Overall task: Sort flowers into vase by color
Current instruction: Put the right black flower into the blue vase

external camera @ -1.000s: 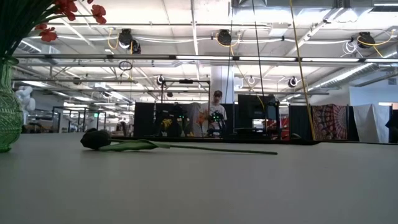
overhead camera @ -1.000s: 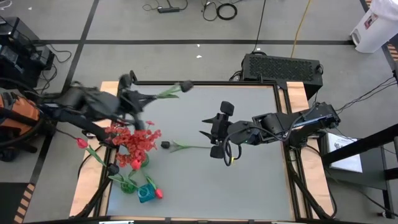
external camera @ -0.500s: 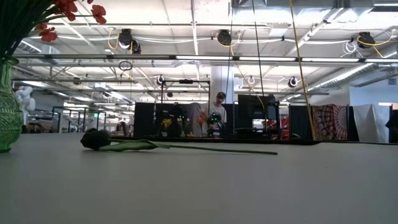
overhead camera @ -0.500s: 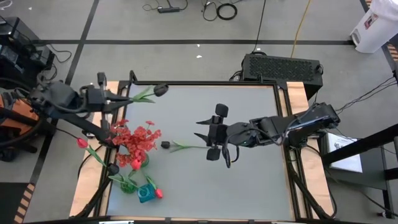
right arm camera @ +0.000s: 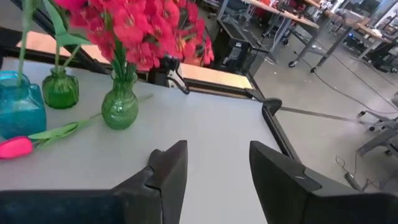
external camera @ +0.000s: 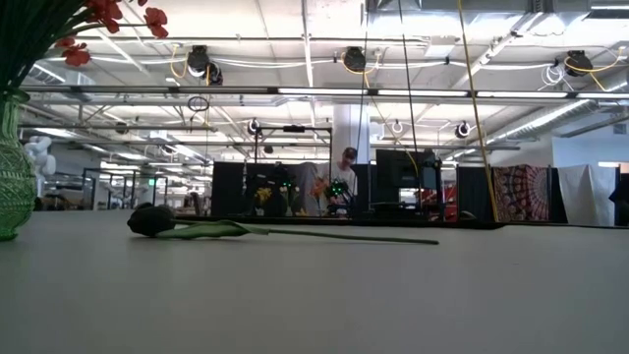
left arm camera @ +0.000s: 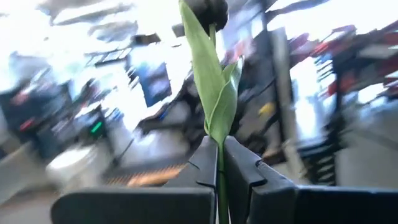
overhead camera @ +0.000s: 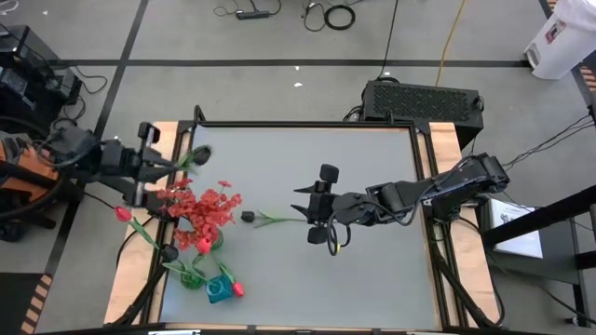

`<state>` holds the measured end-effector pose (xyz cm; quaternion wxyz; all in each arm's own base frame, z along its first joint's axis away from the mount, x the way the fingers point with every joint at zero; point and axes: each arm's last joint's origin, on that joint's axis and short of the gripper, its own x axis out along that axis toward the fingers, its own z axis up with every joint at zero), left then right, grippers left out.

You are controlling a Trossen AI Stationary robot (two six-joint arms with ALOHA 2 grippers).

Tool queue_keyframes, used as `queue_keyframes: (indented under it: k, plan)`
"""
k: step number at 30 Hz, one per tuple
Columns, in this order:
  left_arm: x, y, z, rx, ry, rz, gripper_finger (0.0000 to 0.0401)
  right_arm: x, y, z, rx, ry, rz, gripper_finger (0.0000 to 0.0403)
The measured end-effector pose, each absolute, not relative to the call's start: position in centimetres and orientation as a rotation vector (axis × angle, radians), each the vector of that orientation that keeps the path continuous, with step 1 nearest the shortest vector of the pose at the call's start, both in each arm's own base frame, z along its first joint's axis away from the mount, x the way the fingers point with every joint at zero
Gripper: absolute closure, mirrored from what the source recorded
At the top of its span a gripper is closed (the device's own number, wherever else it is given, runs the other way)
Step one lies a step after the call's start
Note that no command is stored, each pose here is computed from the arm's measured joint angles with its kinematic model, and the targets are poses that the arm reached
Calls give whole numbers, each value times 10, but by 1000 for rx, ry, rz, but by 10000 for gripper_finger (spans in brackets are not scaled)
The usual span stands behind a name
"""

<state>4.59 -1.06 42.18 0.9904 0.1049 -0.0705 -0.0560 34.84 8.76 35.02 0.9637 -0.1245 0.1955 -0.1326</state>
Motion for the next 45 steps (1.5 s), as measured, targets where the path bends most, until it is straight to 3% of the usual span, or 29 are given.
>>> queue_keyframes:
  k: [9,20,45]
  plan:
    - [45,-19,413,172,-420,-373,390,351,81,330,-208,405,-297,238]
    - [73,-31,407,156,-559,-359,390,357,83,336,-224,218,-245,238]
    - [118,-53,416,-44,-598,-555,390,356,83,330,-219,271,-208,238]
